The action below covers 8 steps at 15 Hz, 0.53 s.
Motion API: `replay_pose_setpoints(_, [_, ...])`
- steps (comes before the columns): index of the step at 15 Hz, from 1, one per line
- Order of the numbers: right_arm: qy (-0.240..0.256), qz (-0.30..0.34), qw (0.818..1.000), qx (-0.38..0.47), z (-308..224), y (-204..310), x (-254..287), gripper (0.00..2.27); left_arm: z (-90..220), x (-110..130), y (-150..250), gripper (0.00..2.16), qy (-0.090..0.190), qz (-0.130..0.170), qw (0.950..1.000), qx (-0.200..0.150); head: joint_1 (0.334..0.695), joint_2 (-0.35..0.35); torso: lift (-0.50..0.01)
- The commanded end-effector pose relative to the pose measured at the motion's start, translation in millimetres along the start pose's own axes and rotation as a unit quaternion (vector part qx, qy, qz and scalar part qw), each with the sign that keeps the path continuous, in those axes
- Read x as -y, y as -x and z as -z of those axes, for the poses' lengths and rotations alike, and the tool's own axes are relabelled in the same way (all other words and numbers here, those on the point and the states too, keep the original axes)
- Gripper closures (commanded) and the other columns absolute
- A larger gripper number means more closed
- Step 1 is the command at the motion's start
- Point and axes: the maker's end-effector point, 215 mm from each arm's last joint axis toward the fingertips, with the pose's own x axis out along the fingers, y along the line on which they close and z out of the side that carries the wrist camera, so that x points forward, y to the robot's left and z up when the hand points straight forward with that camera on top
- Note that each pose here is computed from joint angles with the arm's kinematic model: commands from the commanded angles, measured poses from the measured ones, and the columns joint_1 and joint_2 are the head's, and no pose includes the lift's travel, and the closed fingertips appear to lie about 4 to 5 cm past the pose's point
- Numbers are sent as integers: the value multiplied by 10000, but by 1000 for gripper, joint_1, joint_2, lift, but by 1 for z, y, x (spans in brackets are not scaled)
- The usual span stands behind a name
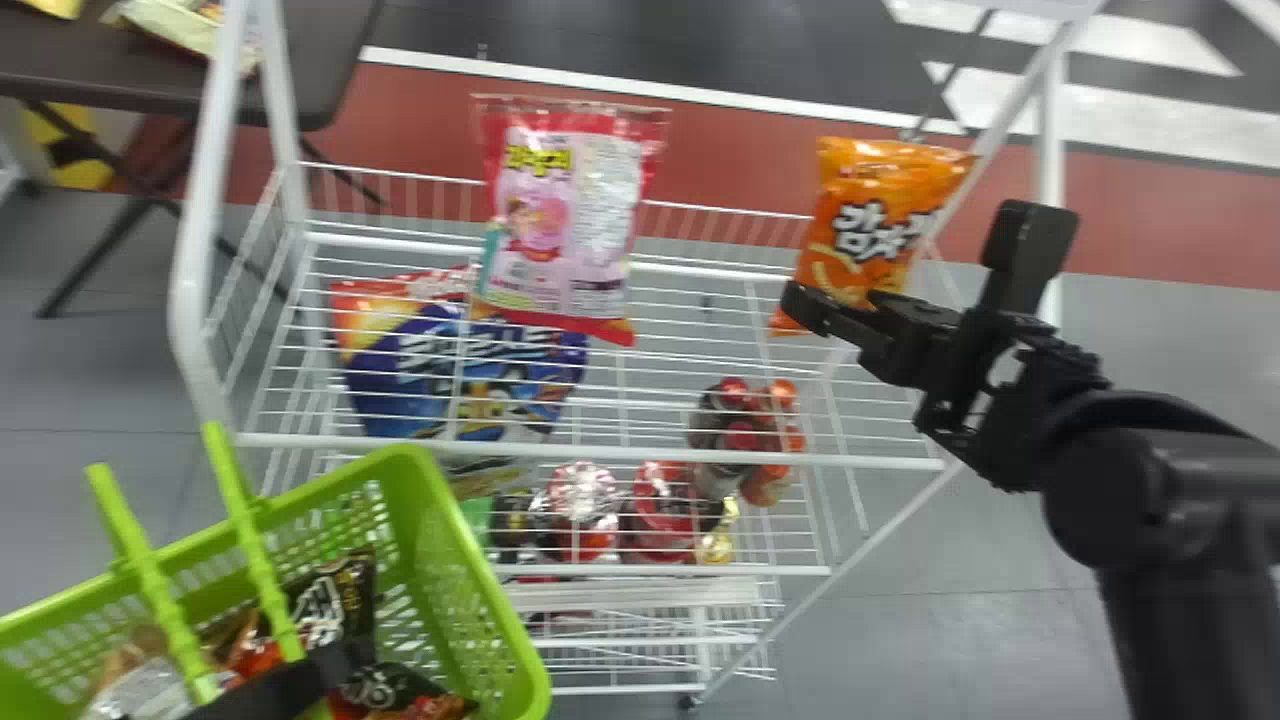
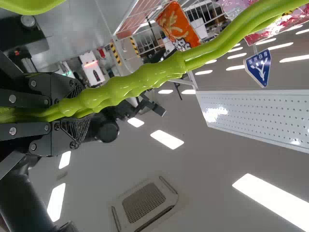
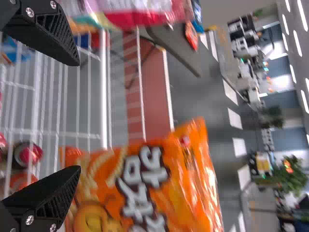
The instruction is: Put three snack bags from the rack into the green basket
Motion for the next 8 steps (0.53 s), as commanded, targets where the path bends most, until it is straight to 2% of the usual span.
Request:
replay_pose_setpoints(1, [124, 298, 9994, 149, -6, -16, 30, 39, 0, 1, -1, 2148, 0, 13, 10000, 8, 695, -322, 0])
replay_pose_setpoints(2, [194, 363, 9989, 241, -11, -22, 36, 39, 0, 1, -1, 2145, 0, 21, 10000, 8, 695, -348, 0])
replay_pose_setpoints(8, [607, 731, 9954, 143, -15, -71, 57, 70, 1, 4, 3, 2145, 2, 38, 10000, 35, 695, -350, 0])
